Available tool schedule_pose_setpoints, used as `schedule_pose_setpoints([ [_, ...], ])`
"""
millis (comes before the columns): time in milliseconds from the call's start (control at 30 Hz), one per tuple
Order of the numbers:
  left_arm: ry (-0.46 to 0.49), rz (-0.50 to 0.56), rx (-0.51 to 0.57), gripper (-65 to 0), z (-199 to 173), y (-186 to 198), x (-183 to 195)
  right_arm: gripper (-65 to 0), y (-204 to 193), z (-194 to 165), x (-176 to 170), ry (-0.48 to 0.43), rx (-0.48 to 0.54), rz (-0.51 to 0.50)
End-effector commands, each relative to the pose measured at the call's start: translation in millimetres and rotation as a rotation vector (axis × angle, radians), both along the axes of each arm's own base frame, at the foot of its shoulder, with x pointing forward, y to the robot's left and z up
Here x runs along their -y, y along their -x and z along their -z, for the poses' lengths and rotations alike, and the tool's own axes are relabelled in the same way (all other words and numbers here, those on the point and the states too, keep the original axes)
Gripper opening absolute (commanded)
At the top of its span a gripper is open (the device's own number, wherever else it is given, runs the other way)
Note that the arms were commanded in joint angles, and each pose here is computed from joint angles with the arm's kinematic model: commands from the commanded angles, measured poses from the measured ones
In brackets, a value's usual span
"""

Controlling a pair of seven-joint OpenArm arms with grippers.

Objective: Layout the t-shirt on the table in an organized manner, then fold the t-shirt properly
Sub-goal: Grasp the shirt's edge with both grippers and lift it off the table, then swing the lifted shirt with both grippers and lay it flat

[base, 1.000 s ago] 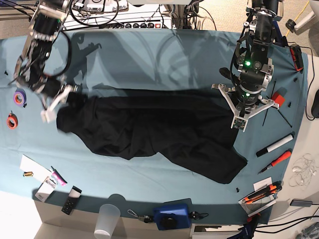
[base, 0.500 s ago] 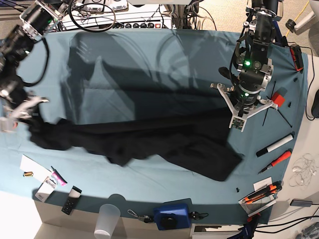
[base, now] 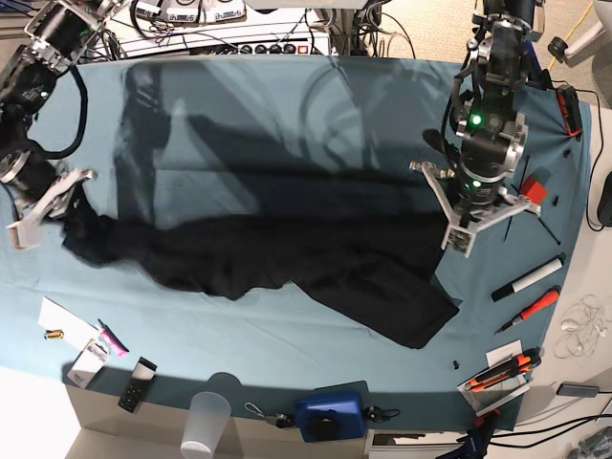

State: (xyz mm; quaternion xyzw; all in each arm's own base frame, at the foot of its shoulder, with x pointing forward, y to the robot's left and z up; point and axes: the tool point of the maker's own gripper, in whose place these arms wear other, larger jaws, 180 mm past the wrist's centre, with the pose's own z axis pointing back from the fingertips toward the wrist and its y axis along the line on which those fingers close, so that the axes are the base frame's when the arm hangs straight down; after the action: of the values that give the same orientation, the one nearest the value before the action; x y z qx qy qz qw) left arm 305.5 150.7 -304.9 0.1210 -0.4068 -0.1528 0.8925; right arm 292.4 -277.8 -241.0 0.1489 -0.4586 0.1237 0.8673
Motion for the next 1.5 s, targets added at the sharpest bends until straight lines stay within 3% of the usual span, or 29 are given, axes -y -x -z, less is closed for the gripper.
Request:
schedule_pose_setpoints([
  [0,-0.033,-0.015,0.051,-65.0,-13.1,-6.0,-8.7,-65.0,-5.7,-18.5,1.4,0.001,0.062,-0.007],
  [133,-0.093,-0.073,0.072,-65.0,-19.4,-7.4,-30.3,-65.0,-18.5,-10.7,32.6,0.056,0.100,0.124],
  [200,-0.099,-0.103,0.079,-65.0,-22.2,-7.7,-40.7,-65.0,-22.2,5.8,50.8,0.057,0.064,0.185],
  [300,-0.086,-0.127,0.107,-65.0,-27.6,-10.2,-50.0,-65.0,-26.5,32.8,65.6,-0.033,-0.008,0.248],
  [400,-0.030,-0.019,0.102,-65.0,-25.3,-13.2,-30.1,-65.0,-30.1,50.0,68.3,-0.130,-0.049,0.268],
  [467,0.035,0.041,0.083,-65.0,-21.6,-12.3,-14.4,-65.0,-30.1,54.9,63.9,-0.180,-0.076,0.255],
  [600,0.092,0.052,0.126,-65.0,-27.8,-16.6,-6.8,-65.0,-29.0,48.8,50.0,-0.241,-0.082,0.194],
  [767,0.099,0.072,0.178,-65.0,-37.1,-22.5,-3.3,-65.0,-29.9,24.5,26.9,-0.384,-0.023,0.096],
  [867,0.117,0.084,0.212,-65.0,-49.0,-30.0,0.3,-65.0,-36.6,-2.5,17.8,-0.417,0.062,0.048],
  [1033,0.228,0.156,0.366,-65.0,-95.4,-50.1,21.5,-65.0,-56.9,-64.8,7.1,-0.356,0.238,-0.022],
  [1100,0.228,0.189,0.429,-65.0,-113.3,-58.1,25.8,-65.0,-67.6,-84.2,9.1,-0.317,0.288,-0.020],
  [1300,0.218,0.209,0.584,-65.0,-163.5,-87.3,24.6,-65.0,-101.9,-130.1,35.9,-0.191,0.425,0.099],
  [1467,0.234,0.179,0.596,-65.0,-179.0,-131.7,13.3,-65.0,-130.4,-149.3,32.6,-0.041,0.458,0.124],
])
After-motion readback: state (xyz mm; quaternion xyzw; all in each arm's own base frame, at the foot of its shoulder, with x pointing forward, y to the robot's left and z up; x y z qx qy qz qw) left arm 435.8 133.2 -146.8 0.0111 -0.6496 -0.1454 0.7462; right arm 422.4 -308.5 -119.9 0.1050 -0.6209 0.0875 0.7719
